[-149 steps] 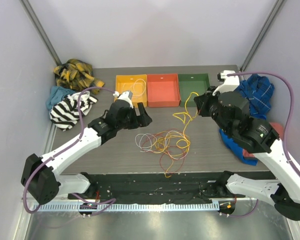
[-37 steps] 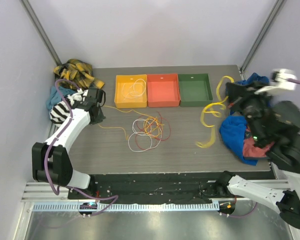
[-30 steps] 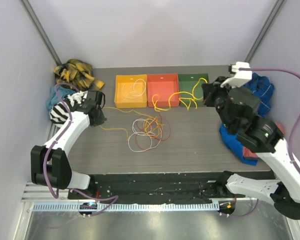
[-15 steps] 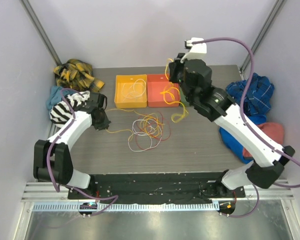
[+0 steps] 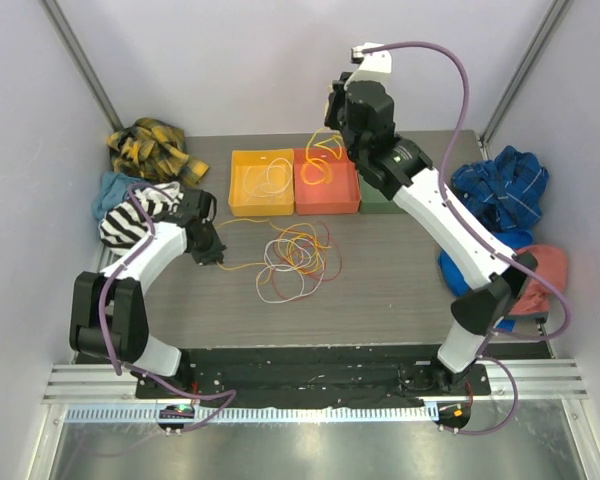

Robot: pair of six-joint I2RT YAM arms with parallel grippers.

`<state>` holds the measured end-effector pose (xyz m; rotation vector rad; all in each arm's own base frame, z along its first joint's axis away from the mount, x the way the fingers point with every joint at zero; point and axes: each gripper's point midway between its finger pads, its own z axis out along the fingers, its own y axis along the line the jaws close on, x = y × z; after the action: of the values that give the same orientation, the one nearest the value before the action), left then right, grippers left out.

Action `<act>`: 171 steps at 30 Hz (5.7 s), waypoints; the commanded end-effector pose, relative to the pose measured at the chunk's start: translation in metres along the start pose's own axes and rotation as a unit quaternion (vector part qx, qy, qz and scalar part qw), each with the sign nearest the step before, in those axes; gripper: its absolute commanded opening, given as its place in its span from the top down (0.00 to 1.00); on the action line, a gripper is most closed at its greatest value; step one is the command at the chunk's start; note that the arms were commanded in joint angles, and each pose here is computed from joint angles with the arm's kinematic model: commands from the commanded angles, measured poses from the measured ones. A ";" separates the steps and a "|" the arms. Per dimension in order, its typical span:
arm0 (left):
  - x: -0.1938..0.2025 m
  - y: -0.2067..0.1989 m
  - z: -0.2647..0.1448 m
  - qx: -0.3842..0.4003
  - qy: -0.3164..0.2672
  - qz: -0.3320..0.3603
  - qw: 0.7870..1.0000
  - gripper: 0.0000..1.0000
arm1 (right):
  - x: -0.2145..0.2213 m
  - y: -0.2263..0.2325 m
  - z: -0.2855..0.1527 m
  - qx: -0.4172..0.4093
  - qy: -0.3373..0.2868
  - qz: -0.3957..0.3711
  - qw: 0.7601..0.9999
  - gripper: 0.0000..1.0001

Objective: Untangle the cables

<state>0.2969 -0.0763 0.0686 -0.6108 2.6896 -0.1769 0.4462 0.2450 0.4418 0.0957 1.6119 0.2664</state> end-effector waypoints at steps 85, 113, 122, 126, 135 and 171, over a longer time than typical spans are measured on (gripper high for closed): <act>-0.077 -0.096 -0.226 0.218 -0.293 0.072 0.928 1.00 | 0.291 0.082 -0.130 -0.185 0.287 0.062 0.938 0.31; -0.067 -0.085 -0.237 0.222 -0.301 0.072 0.925 1.00 | 0.305 0.083 -0.076 -0.102 0.247 0.111 0.957 0.99; -0.076 -0.076 -0.229 0.184 -0.315 0.073 0.928 1.00 | 0.172 0.004 -0.129 -0.061 0.146 0.042 0.987 0.99; -0.080 -0.073 -0.223 0.166 -0.316 0.073 0.931 1.00 | 0.110 -0.034 -0.157 -0.031 0.093 0.042 0.994 0.99; -0.103 -0.058 -0.212 0.078 -0.332 0.074 0.937 1.00 | -0.032 -0.064 -0.203 -0.034 -0.002 0.050 0.998 0.99; -0.030 -0.038 -0.069 0.024 -0.160 0.067 0.985 0.00 | -0.057 -0.057 -0.182 0.000 -0.031 0.003 1.000 0.99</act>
<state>0.3093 -0.0852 0.1399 -0.3500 2.4615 0.0160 0.2670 0.1602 0.4581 0.0437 1.6505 0.2604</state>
